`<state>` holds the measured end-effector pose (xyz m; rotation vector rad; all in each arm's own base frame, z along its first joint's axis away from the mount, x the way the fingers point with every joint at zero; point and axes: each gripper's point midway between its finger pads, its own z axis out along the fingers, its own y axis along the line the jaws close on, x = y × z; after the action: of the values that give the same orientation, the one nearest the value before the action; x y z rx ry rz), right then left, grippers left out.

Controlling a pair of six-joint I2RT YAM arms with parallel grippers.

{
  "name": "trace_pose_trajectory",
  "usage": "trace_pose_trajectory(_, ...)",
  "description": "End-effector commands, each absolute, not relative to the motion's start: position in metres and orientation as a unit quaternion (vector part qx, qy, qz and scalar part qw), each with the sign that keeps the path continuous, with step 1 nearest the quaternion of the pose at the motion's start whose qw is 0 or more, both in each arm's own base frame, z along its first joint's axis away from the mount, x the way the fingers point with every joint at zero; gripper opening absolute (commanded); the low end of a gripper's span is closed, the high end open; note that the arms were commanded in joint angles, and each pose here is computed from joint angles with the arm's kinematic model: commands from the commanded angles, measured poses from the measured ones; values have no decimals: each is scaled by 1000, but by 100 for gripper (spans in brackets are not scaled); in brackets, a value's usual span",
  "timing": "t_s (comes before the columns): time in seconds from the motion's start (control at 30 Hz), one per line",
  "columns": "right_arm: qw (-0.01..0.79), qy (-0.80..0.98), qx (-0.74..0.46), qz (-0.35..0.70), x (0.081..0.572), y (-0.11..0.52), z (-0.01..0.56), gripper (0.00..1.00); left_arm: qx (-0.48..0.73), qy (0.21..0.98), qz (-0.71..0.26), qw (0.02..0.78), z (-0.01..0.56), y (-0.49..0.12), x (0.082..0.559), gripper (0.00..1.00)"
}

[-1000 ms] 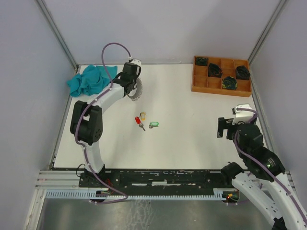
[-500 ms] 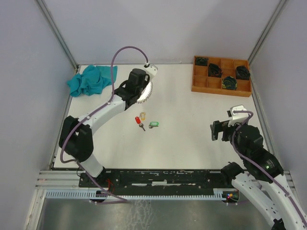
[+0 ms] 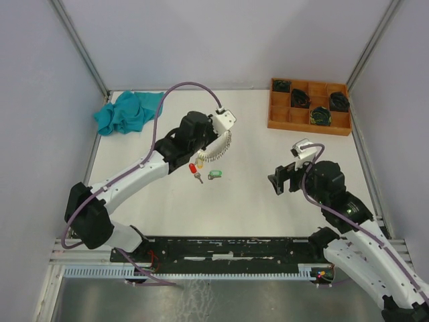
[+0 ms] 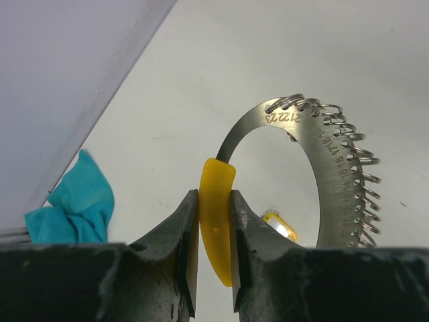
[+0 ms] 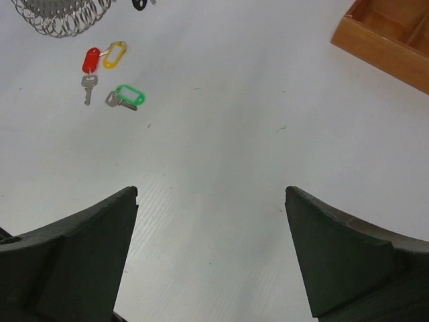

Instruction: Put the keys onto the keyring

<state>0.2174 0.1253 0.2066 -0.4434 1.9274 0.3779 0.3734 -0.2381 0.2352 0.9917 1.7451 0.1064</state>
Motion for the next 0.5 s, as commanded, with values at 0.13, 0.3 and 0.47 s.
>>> trace_pose_trajectory(0.13, 550, 771, -224, 230, 236, 167, 209, 95, 461, 742, -52, 485, 212, -263, 321, 3)
trace_pose_trajectory(0.3, 546, 765, -228, 254, 240, 179, 194, 91, 478, 751, -81, 449, 190, -272, 298, 3)
trace_pose_trajectory(0.47, 543, 762, -231, 264, 243, 185, 182, 88, 496, 761, -91, 409, 164, -280, 279, 3)
